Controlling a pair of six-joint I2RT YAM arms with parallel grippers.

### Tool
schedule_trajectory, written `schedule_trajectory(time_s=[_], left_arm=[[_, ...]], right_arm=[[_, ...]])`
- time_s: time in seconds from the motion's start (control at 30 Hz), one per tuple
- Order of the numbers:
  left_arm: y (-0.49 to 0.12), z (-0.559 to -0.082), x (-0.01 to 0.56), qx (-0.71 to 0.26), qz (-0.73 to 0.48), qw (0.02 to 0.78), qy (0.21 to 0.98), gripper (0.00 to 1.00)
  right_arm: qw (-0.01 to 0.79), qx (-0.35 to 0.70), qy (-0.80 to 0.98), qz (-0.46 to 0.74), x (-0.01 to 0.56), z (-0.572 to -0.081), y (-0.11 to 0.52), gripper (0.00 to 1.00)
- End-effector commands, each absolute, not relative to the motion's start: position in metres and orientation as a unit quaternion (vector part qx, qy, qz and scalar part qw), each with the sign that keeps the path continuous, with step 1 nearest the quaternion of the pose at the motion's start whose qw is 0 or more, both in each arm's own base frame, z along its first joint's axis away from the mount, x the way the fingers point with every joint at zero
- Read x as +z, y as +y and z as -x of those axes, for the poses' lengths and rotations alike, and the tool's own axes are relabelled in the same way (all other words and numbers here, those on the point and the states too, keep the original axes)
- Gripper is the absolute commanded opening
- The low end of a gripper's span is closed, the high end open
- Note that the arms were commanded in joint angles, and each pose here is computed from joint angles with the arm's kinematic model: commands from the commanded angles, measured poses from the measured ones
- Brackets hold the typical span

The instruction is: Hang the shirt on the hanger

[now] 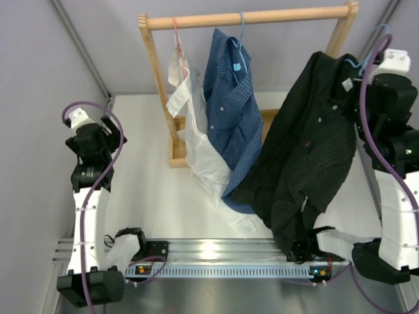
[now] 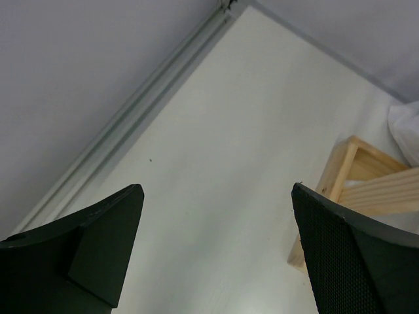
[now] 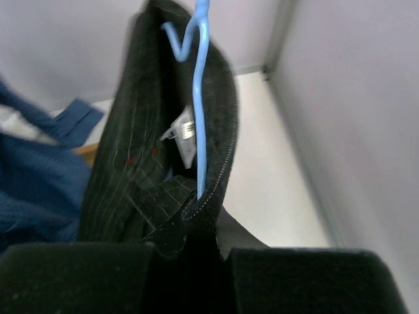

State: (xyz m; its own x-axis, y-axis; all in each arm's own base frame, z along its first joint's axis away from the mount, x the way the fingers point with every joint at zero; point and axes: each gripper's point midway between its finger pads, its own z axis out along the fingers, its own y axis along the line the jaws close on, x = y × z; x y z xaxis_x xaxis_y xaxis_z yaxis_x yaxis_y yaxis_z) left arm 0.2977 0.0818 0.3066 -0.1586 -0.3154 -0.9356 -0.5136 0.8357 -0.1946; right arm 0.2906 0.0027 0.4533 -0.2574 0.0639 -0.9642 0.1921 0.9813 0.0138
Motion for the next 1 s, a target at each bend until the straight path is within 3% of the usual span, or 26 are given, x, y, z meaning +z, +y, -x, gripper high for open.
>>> schedule_trajectory(time_s=[0.0,0.17,0.33,0.47,0.7,0.83,0.97], left_arm=[[0.064,-0.304,0.316,-0.001,0.270,0.612,0.743,0.98],[0.061,-0.306,0.314,-0.004,0.261,0.609,0.749,0.98],[0.056,-0.304,0.313,-0.012,0.248,0.610,0.752,0.98],[0.049,-0.310,0.304,-0.028,0.235,0.599,0.765,0.98],[0.044,-0.309,0.306,-0.039,0.221,0.601,0.767,0.98],[0.041,-0.311,0.304,-0.045,0.215,0.599,0.770,0.98],[0.039,-0.312,0.302,-0.048,0.211,0.596,0.773,0.98]], right_arm=[[0.692,-0.130,0.686,-0.182,0.530,-0.231,-0.061,0.00],[0.723,-0.086,0.670,-0.149,0.554,-0.209,-0.048,0.00],[0.706,-0.004,0.706,-0.063,0.533,-0.239,-0.003,0.00],[0.708,-0.004,0.702,-0.080,0.525,-0.239,-0.006,0.00],[0.667,0.116,0.736,0.015,0.490,-0.259,0.054,0.00],[0.644,0.191,0.740,0.022,0.476,-0.274,0.083,0.00],[0.638,0.189,0.746,-0.016,0.476,-0.293,0.079,0.00]])
